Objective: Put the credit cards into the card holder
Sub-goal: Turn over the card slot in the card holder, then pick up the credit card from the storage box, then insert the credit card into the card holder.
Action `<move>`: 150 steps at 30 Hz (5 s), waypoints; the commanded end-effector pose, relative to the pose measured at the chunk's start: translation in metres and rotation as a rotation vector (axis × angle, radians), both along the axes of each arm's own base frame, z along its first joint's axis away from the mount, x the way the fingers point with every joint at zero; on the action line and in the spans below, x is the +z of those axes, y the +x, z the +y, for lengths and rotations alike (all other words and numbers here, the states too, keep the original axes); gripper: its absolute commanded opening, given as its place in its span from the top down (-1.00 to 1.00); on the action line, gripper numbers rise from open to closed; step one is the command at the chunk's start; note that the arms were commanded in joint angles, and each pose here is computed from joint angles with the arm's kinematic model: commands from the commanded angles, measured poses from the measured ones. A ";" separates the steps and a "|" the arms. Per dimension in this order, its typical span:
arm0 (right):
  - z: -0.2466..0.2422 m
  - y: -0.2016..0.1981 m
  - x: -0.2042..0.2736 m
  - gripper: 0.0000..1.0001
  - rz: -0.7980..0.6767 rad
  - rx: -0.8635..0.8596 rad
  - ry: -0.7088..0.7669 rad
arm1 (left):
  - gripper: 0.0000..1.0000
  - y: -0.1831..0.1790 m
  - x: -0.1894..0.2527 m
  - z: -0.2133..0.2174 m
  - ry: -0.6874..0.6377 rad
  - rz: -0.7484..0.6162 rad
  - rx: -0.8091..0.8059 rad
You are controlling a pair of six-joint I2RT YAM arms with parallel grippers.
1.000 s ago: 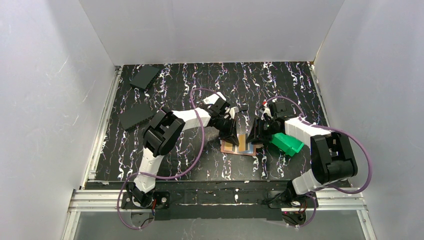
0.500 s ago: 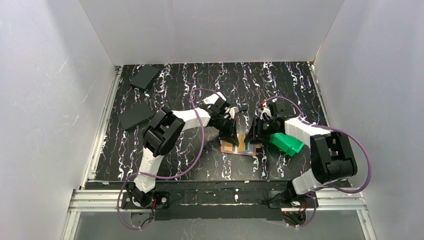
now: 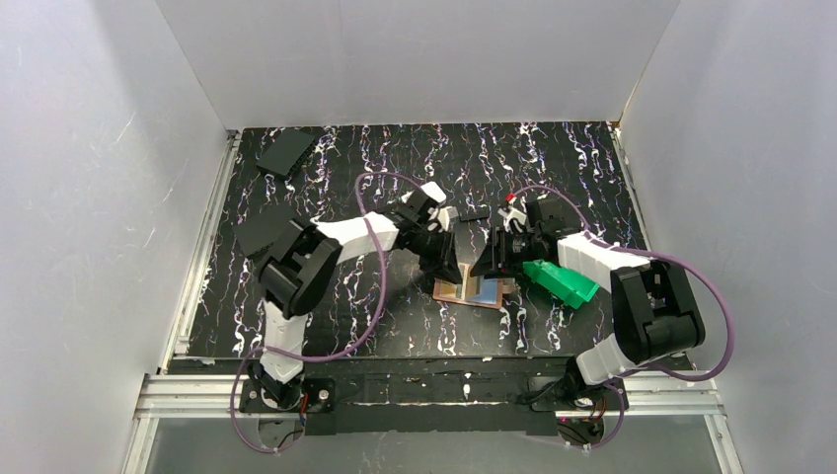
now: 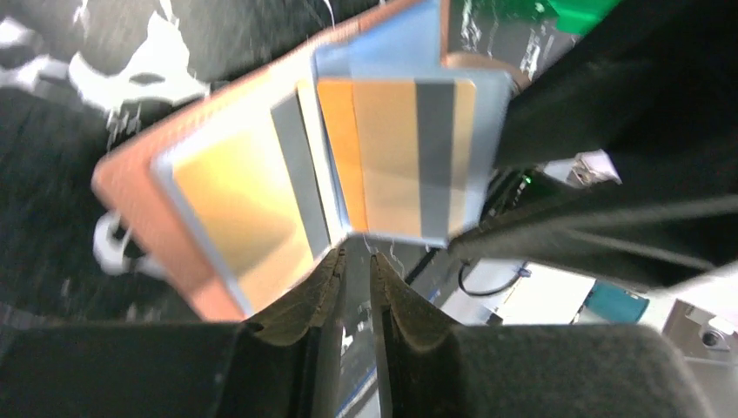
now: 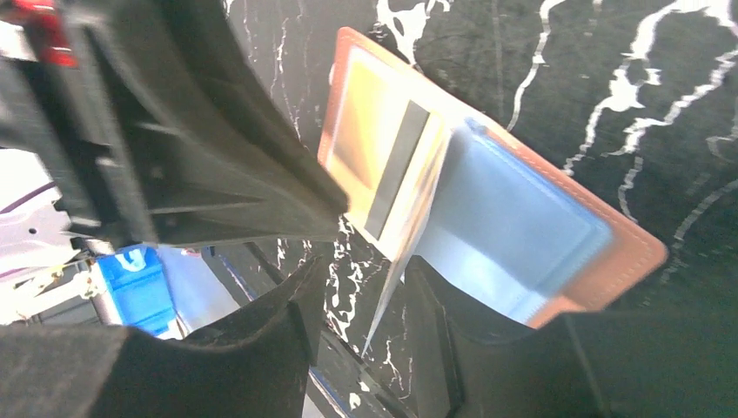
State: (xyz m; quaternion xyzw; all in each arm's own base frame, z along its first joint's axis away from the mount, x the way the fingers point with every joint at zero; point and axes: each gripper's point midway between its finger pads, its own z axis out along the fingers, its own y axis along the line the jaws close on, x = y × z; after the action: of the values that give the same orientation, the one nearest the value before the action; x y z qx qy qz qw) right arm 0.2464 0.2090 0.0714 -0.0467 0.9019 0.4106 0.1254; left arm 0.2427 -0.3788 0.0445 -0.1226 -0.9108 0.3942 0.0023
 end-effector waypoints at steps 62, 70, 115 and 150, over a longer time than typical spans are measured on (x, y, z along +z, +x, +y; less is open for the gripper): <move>-0.133 0.097 0.014 -0.58 -0.036 -0.798 -0.222 | -0.06 -0.003 0.122 0.087 -0.120 -0.277 -0.087; -0.137 0.096 0.017 -0.19 -0.045 -0.818 -0.232 | -0.06 -0.004 0.123 0.087 -0.124 -0.277 -0.091; -0.074 0.082 0.130 0.97 -0.460 -0.328 -0.389 | -0.07 -0.005 0.101 0.075 -0.156 -0.144 -0.077; -0.014 -0.023 -0.024 0.97 0.199 0.011 -0.032 | 0.74 0.006 -0.013 0.032 0.010 0.032 0.019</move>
State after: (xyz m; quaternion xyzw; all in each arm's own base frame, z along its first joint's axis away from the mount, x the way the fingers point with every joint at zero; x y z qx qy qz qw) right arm 0.2315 0.2015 0.0589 -0.0282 0.9062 0.4186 0.0532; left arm 0.2426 -0.3471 0.0309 -0.1019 -0.9102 0.4005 0.0258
